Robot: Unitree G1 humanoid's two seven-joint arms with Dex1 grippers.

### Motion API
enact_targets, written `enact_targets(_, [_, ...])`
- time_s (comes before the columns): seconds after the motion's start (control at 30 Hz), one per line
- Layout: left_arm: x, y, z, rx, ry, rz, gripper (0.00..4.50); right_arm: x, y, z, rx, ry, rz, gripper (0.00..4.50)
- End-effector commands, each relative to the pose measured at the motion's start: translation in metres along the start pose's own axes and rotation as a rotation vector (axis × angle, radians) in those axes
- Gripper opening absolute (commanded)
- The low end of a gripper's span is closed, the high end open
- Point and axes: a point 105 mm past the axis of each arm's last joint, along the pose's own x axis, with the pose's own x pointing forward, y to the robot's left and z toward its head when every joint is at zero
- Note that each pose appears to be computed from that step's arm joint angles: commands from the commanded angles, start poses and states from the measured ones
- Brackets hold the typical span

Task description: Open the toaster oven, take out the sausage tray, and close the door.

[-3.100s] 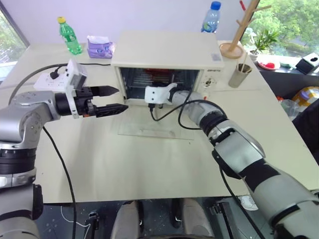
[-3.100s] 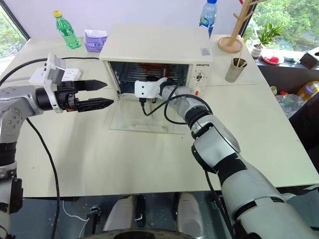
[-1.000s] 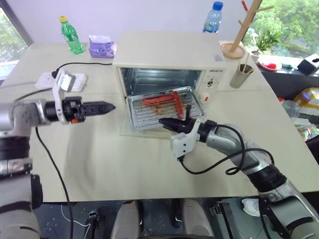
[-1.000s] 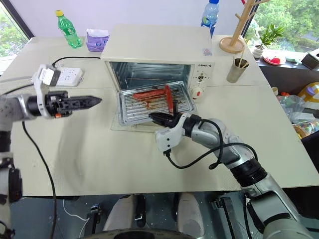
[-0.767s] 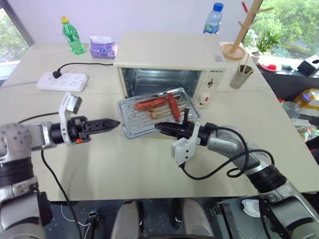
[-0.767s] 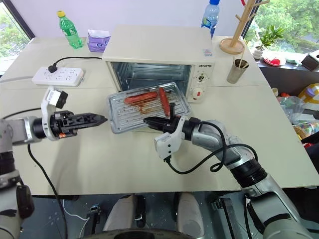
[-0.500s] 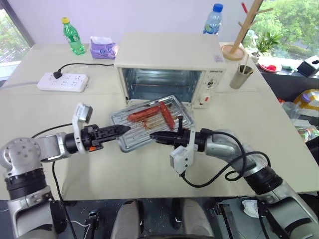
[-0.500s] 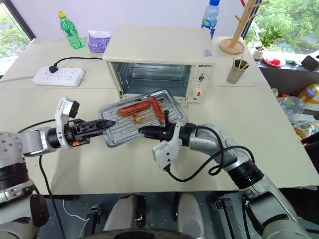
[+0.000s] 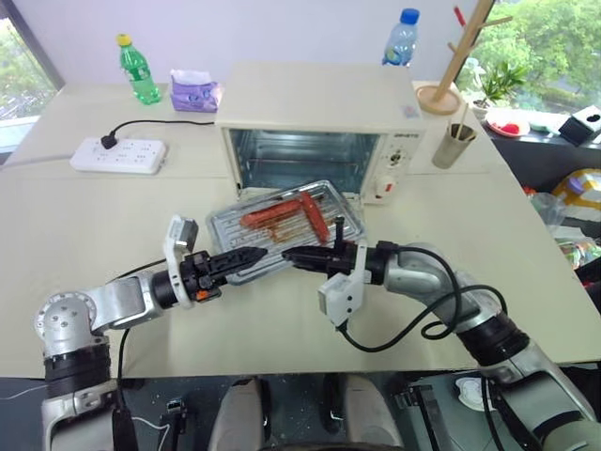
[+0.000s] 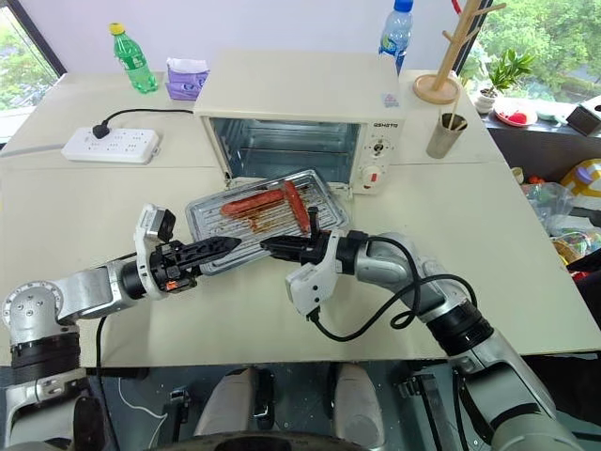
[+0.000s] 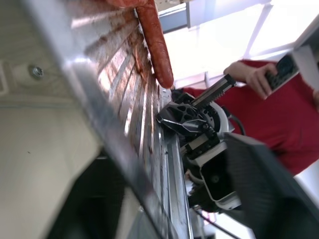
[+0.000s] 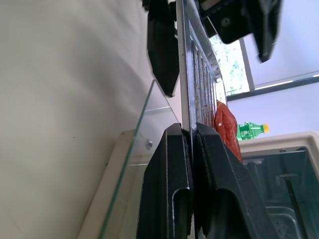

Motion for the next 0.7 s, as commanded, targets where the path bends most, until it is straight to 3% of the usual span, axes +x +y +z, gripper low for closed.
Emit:
enact_targets(0.03, [0.0027, -0.0095, 0.0037, -0.022, -0.04, -0.03, 1.07, -0.0064, -0.0157, 0.0025, -0.052, -0.005, -0.042, 0.0])
enact_targets(0.33, [0.0058, -0.0048, 0.0004, -0.056, -0.066, -0.039, 1.07, -0.013, -0.0109, 0.001, -0.069, 0.003, -0.019, 0.0])
enact_targets(0.47, [0.0067, -0.0084, 0.0027, -0.051, -0.075, -0.066, 0.07, -0.0135, -0.011, 0.0007, -0.068, 0.006, -0.02, 0.0])
enact_targets(0.7, [0.0085, -0.0068, 0.003, -0.051, -0.057, -0.05, 0.07, -0.0138, -0.0112, 0.0008, -0.064, 0.004, -0.018, 0.0])
